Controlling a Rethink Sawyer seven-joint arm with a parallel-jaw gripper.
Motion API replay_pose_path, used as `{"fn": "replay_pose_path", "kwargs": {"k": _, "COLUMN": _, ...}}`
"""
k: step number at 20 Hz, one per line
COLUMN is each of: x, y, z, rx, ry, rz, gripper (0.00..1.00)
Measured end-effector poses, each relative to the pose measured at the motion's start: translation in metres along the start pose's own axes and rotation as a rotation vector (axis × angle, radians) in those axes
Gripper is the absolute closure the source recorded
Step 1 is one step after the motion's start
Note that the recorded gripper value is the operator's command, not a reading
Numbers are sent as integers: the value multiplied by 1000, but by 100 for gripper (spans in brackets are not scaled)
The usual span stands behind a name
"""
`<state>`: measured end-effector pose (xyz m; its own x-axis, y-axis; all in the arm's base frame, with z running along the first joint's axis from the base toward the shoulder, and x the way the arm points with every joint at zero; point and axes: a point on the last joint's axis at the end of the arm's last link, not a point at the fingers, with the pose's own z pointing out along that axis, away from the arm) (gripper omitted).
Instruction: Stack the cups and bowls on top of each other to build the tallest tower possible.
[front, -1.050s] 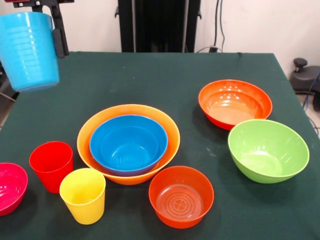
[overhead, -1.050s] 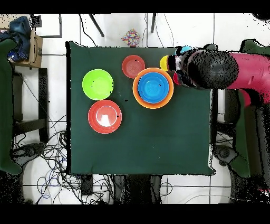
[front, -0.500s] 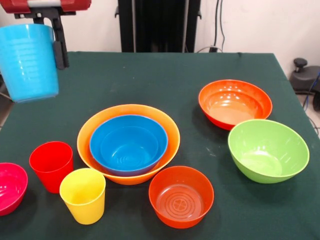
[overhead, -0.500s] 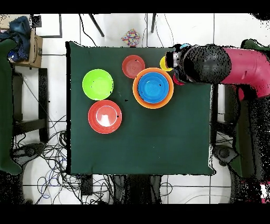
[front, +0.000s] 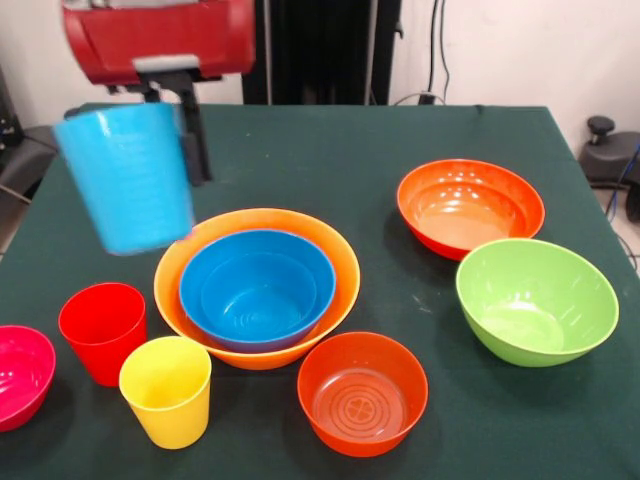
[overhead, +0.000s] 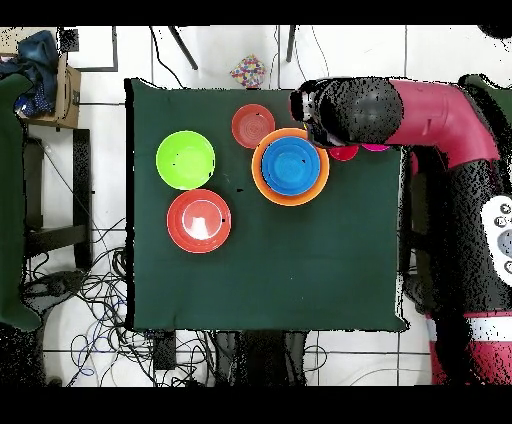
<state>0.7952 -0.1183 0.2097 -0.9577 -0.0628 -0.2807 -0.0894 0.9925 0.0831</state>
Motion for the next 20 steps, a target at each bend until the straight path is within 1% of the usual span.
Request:
{"fn": "replay_pose_path", "kwargs": {"k": 1, "x": 1, "y": 3, "z": 4, "rx": -16, "ry": 5, "rz": 7, "gripper": 100}}
{"fn": "replay_pose_path", "kwargs": {"k": 3, "x": 2, "y": 6, "z": 9, "rx": -32, "ry": 11, "rz": 15, "gripper": 100}}
{"fn": "replay_pose_path", "kwargs": {"k": 6, "x": 6, "y": 13, "z": 23, "rx": -79, "ry": 31, "rz": 40, "gripper": 100}}
{"fn": "replay_pose_path", "kwargs": {"k": 10, "x": 15, "y": 19, "z": 44, "rx": -122, "ry": 60, "rz": 60, "gripper": 100}}
{"fn": "replay_pose_path", "kwargs": {"k": 14, "x": 25, "y": 23, "z": 64, "rx": -157, "ry": 95, "rz": 75, "gripper": 100}}
{"fn": "replay_pose_path", "kwargs": {"k": 20, "x": 40, "y": 29, "z": 87, "rx": -192, "ry": 144, "rz": 86, "gripper": 100}}
